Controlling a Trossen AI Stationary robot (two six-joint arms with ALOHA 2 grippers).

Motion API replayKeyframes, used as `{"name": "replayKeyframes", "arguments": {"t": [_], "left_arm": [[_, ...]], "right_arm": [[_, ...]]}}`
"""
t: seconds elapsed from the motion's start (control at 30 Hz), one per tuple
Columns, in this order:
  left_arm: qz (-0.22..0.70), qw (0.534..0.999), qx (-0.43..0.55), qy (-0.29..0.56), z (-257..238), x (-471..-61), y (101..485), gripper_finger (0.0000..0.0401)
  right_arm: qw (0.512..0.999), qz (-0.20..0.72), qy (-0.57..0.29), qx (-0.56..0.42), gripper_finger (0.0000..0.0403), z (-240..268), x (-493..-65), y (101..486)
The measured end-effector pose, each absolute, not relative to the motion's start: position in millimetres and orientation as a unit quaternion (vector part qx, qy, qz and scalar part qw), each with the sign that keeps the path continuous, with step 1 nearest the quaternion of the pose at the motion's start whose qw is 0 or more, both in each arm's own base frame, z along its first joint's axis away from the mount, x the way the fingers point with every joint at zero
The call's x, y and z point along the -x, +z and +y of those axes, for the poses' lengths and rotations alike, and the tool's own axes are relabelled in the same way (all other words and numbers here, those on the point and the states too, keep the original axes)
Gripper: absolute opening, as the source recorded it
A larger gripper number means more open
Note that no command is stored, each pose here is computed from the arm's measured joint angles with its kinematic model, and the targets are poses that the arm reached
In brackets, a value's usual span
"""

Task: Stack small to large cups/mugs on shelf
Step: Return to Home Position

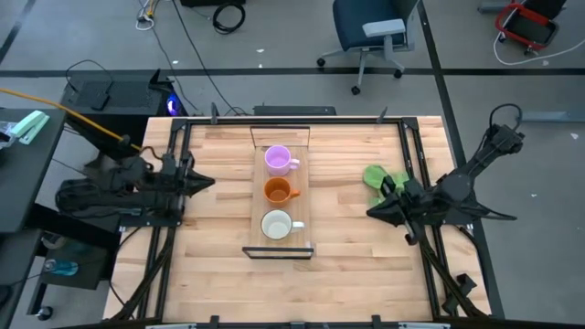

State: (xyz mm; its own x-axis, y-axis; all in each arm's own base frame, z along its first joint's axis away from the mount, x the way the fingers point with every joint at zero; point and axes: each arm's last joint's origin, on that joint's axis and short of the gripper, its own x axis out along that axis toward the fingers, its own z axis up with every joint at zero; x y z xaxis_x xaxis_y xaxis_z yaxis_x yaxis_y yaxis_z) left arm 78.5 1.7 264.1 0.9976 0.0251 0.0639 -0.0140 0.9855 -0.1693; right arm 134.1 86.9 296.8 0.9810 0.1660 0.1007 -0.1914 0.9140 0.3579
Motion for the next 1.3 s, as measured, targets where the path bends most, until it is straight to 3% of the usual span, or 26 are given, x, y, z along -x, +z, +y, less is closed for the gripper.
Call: {"name": "replayKeyframes", "arguments": {"t": [0.27,0.7,1.07,1.3], "left_arm": [[-0.121,0.992,0.040,0.017,2,-50,289,0.0032],[-0.176,0.983,0.015,0.052,3,-20,321,0.0025],[-0.186,0.979,0.031,0.072,4,-3,336,0.0025],[-0.157,0.985,0.044,0.050,3,-20,318,0.0023]], "right_arm": [[0.971,-0.114,0.105,-0.182,0.0013,64,-106,312],[0.955,-0.198,0.126,-0.183,0.0013,37,-68,327],[0.944,-0.233,0.134,-0.193,0.0013,21,-47,329],[0.934,-0.270,0.138,-0.190,0.0013,11,-32,331]]}}
